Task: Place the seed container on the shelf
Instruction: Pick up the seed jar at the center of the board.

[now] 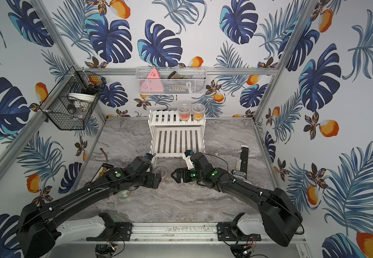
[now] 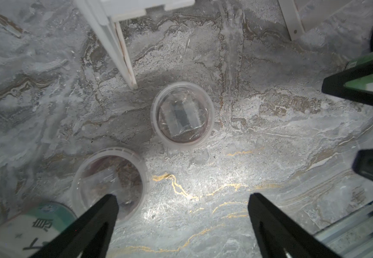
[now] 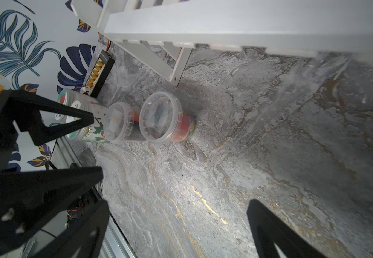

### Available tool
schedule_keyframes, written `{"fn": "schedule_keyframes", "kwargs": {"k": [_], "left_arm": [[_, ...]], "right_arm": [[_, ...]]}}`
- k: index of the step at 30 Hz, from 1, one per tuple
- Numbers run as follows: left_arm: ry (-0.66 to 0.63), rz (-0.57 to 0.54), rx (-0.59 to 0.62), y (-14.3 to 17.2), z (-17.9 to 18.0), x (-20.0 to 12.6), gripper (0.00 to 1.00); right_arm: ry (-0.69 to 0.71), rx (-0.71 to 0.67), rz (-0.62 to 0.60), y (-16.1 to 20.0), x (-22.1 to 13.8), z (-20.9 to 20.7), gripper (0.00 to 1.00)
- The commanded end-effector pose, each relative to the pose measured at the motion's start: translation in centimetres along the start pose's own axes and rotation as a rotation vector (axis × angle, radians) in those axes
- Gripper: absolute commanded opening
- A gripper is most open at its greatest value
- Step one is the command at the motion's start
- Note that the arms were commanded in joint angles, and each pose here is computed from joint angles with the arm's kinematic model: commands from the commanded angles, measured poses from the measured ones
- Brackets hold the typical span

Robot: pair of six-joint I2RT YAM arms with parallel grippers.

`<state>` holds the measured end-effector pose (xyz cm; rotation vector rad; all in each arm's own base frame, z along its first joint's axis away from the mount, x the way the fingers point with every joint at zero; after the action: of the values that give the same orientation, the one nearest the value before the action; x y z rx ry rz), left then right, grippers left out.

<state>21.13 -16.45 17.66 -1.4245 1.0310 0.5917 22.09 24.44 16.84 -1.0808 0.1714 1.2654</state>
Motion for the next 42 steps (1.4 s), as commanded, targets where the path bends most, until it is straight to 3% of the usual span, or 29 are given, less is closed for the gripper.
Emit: {"fn": "schedule_keyframes", "kwargs": {"k": [1,7,16,23,42], "left_arm": [[-0.059,-0.07,0.002,-1.4,-0.6,0.6,0.98],[-0.07,-0.064,0.009,-2.3,-1.6,2.5,0.95],[-0.149,-0.034,-0.034,-2.3,-1.3,4.3,0.96],[-0.136,-0.003,-0.031,-2.0,-1.8,5.9,0.95],[-0.15,0.013,-0.018,-2.0,-1.9,7.2,0.9]], "right_arm": [[0.028,0.039,-0.065,-0.7,-0.2,-0.3,1.0],[0.085,0.093,-0.103,0.4,-0.9,-1.7,1.0],[0.083,0.105,-0.057,1.1,-0.7,-1.8,1.0],[0.092,0.104,-0.057,1.0,-0.7,-1.9,1.0],[0.126,0.106,-0.052,1.3,-0.8,-2.3,1.0]]}}
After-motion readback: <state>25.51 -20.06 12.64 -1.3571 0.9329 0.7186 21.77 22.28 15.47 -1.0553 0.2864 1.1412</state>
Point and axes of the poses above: each gripper's point midway between its finger pads, its own x axis out along the fingers, its own z axis along the line the jaws close on, y = z × x, the point moved 6 cm from there along -x, back along the fingers, and after that the axes turned 1 degree about -x, right-handed, at the moved point
